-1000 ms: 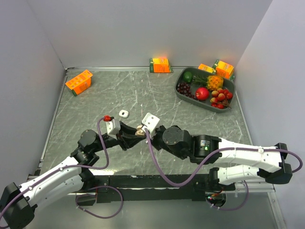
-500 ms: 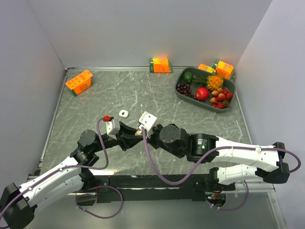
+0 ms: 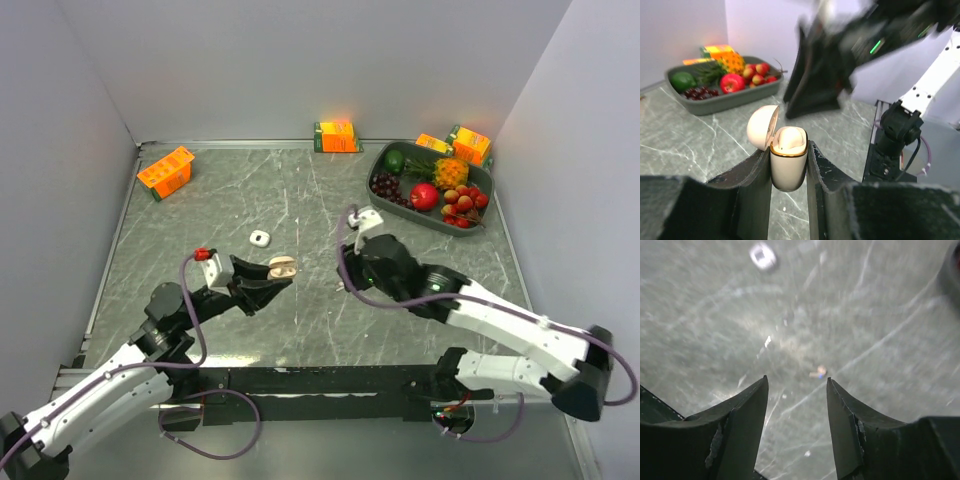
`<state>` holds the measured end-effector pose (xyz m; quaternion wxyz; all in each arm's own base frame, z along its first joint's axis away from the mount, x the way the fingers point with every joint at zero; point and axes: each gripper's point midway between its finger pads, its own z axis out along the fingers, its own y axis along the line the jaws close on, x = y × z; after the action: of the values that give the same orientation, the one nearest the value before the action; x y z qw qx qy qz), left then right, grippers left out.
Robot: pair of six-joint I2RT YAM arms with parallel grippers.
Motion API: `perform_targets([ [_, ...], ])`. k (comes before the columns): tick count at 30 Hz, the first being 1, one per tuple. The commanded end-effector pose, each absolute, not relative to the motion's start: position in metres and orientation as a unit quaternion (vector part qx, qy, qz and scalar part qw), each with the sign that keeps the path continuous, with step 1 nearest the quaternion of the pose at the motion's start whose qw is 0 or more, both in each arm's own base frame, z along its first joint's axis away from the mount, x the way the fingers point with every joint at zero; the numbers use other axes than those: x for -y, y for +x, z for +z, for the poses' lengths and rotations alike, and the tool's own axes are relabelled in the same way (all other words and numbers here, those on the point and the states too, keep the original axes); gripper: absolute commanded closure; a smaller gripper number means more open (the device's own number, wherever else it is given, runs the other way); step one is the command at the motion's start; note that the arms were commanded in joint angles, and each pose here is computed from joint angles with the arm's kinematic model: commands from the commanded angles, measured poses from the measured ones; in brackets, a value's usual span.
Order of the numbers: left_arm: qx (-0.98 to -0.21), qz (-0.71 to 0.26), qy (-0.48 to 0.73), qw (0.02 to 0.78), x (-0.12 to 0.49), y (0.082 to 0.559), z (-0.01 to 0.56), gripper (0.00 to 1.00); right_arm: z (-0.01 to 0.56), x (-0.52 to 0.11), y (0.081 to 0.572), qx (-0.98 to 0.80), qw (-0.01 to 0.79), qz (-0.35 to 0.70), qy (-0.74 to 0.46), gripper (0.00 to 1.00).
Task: Insert the wireless bluetooth earbuds into the charging case
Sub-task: Pick up the earbud from the center of the board.
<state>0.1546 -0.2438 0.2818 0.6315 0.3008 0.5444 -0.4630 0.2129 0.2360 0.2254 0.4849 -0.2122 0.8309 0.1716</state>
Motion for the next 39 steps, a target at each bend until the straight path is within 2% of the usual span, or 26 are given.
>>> perform_targets([
  [1, -0.535, -0.449, 0.287, 0.655, 0.234, 0.156, 0.295, 0.99, 0.158, -0.248, 0.206, -0.893, 0.377, 0.197, -0.147, 0.42],
  [6, -0.533, -0.454, 0.283, 0.655, 0.231, 0.153, 0.298, 0.99, 0.11, -0.24, 0.223, -0.927, 0.32, 0.19, -0.054, 0.47],
  [11, -0.53, -0.458, 0.282, 0.655, 0.229, 0.149, 0.299, 0.99, 0.075, -0.232, 0.235, -0.946, 0.268, 0.181, 0.015, 0.46],
  [16, -0.534, -0.457, 0.281, 0.654, 0.228, 0.148, 0.296, 0.99, 0.06, -0.238, 0.244, -0.947, 0.248, 0.197, 0.048, 0.46],
  [28, -0.535, -0.457, 0.283, 0.652, 0.228, 0.147, 0.294, 0.99, 0.038, -0.24, 0.264, -0.958, 0.237, 0.156, 0.035, 0.46],
  [39, -0.54, -0.454, 0.285, 0.649, 0.229, 0.149, 0.291, 0.99, 0.035, -0.23, 0.28, -0.959, 0.263, 0.103, -0.014, 0.46],
])
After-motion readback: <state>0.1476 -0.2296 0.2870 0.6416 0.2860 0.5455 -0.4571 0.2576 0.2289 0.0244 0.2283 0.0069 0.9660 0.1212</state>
